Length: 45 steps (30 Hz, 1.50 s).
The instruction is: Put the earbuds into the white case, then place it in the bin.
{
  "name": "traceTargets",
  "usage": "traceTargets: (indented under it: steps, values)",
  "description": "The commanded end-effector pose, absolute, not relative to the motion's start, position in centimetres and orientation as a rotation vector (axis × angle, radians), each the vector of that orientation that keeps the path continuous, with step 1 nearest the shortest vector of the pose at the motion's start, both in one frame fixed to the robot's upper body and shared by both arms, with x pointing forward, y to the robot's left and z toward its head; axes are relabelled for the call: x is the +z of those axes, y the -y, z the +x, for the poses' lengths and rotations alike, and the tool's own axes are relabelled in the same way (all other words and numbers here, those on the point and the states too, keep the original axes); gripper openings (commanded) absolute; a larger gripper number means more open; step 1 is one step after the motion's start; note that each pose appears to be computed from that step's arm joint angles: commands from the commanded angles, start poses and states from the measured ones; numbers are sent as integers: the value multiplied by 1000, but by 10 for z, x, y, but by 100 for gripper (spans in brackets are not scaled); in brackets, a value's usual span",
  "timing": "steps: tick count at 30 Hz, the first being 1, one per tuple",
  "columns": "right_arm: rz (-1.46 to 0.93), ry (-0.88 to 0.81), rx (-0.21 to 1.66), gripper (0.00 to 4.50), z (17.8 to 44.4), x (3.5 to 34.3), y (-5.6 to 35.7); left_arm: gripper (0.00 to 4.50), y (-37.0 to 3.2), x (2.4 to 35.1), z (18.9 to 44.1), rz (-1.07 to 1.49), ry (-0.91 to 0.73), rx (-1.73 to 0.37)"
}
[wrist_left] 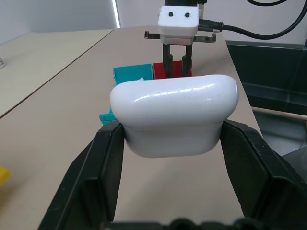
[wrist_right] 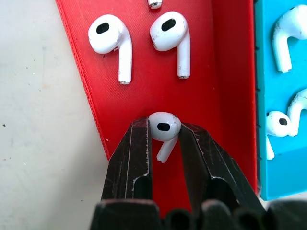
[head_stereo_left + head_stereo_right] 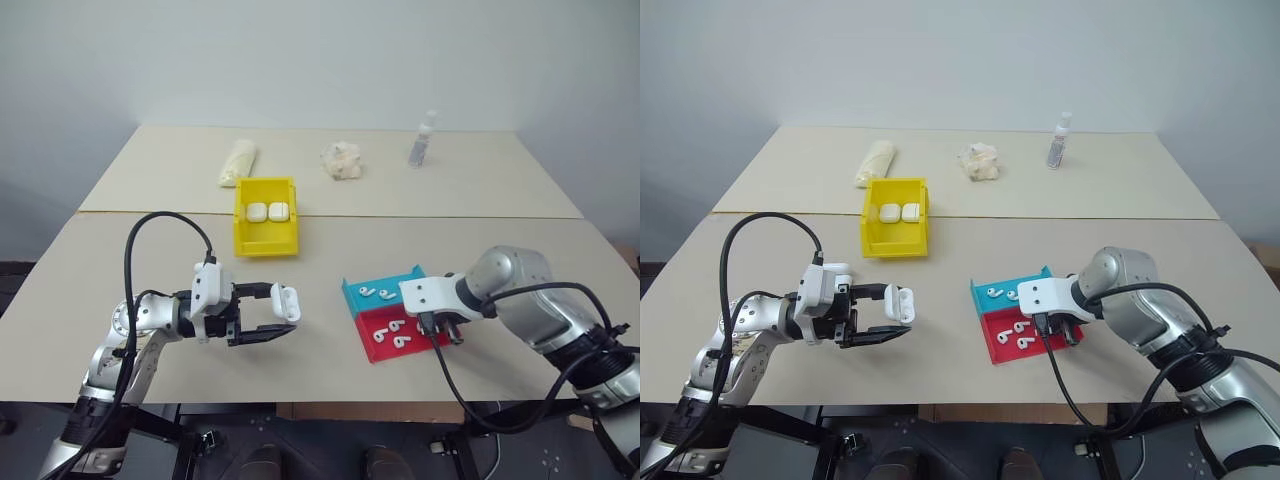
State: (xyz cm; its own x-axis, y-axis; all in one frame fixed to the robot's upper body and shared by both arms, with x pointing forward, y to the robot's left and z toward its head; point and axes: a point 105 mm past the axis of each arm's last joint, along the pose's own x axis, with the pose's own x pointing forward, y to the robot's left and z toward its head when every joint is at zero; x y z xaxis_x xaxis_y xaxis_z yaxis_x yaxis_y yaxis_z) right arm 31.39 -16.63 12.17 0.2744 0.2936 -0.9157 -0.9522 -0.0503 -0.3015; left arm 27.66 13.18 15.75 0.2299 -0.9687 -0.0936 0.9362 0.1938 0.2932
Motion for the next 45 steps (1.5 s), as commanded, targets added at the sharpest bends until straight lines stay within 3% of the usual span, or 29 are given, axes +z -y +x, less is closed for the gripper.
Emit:
traceTargets:
  steps: [1, 5, 10, 15, 21, 28, 37, 45]
  values:
    - [-1113, -590, 1158, 65, 308, 167, 157, 278, -124, 177, 270, 318, 197, -1374]
    - [-997, -376, 1101, 65, 304, 222, 149, 278, -111, 191, 259, 236, 255, -1436]
    - [-745, 59, 1180, 65, 284, 284, 134, 278, -90, 191, 244, 215, 264, -1542]
    - [-445, 404, 1390, 65, 257, 307, 113, 278, -78, 193, 241, 235, 287, -1598]
    - [-210, 647, 1608, 65, 234, 308, 95, 278, -74, 206, 245, 267, 331, -1610]
    - [-206, 701, 1620, 65, 243, 286, 83, 278, -75, 216, 243, 287, 364, -1592]
    - [-300, 623, 1652, 65, 249, 256, 72, 278, -77, 217, 243, 294, 371, -1559]
    - [-326, 631, 1622, 65, 254, 254, 62, 278, -76, 218, 243, 285, 370, -1565]
